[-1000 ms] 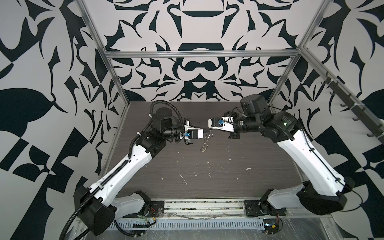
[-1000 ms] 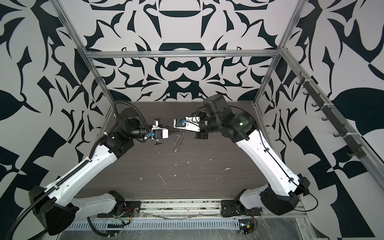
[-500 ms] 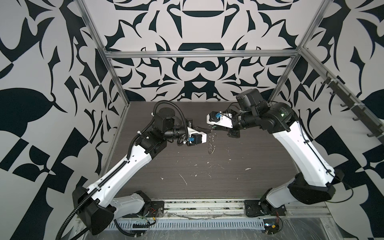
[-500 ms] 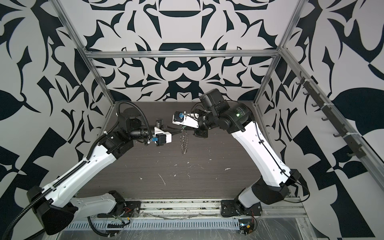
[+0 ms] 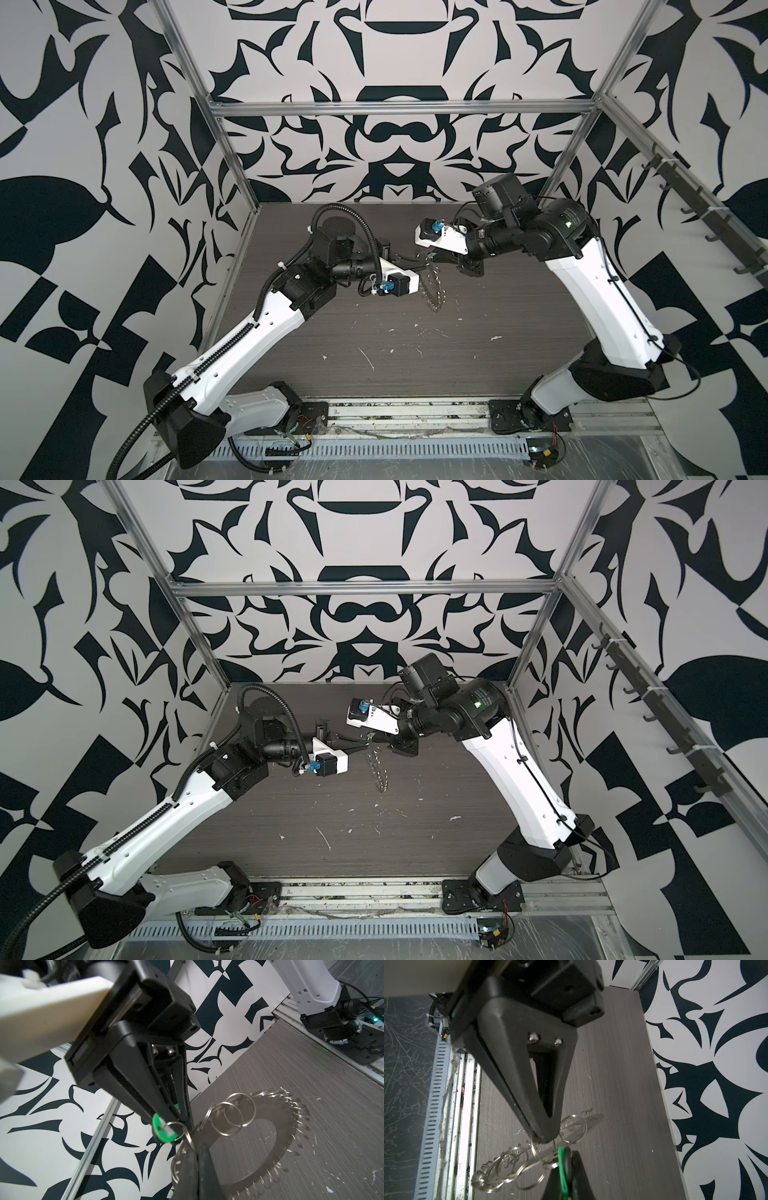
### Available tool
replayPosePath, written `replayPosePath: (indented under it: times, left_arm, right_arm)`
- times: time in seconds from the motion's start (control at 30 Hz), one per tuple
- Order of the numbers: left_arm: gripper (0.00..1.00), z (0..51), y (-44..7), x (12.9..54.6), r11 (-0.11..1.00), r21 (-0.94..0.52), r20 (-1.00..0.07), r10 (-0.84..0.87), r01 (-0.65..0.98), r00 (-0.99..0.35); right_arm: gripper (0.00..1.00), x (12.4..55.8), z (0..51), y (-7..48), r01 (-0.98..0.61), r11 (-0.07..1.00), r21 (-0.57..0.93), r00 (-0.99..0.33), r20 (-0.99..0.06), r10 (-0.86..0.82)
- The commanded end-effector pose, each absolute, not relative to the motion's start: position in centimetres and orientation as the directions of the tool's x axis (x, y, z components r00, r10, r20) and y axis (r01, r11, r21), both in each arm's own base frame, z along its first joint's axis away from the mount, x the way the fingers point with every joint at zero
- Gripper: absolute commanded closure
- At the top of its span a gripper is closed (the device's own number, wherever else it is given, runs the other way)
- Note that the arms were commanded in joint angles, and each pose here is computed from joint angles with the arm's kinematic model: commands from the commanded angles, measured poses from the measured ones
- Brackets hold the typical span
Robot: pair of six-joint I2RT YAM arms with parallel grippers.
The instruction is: Remove the keys from the keyring
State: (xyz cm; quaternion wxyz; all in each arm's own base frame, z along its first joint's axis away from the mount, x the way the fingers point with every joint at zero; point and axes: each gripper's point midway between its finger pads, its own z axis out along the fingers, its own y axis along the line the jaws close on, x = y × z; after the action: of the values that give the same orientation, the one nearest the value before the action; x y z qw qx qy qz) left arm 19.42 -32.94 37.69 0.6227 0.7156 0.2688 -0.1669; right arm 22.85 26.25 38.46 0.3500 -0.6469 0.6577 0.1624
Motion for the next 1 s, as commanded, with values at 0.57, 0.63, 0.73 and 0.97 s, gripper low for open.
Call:
replayPosePath:
  times: [0.57, 0.63, 0.73, 0.97]
  left_arm:
    - [1.00, 38.8, -32.0, 17.5, -0.099, 0.629, -0.771, 0.048, 0.771, 0.635]
    - [1.00, 38.8, -31.8, 17.4, -0.115, 0.629, -0.770, 0.046, 0.769, 0.637]
    - [1.00, 38.8, -31.5, 17.5, -0.127, 0.622, -0.775, 0.043, 0.772, 0.631]
    - [1.00, 38.7, -31.4, 17.1, -0.171, 0.661, -0.739, 0.019, 0.731, 0.673]
  right_arm:
    - [1.00, 24.7, 44.4, 26.5, -0.771, 0.119, -0.626, 0.448, -0.665, -0.597]
    - [1.00, 24.7, 43.9, 26.0, -0.732, 0.096, -0.675, 0.487, -0.616, -0.619]
    - [1.00, 25.1, 42.6, 25.1, -0.693, 0.028, -0.721, 0.516, -0.522, -0.679]
    - [1.00, 26.1, 42.4, 24.0, -0.600, -0.047, -0.798, 0.558, -0.375, -0.740]
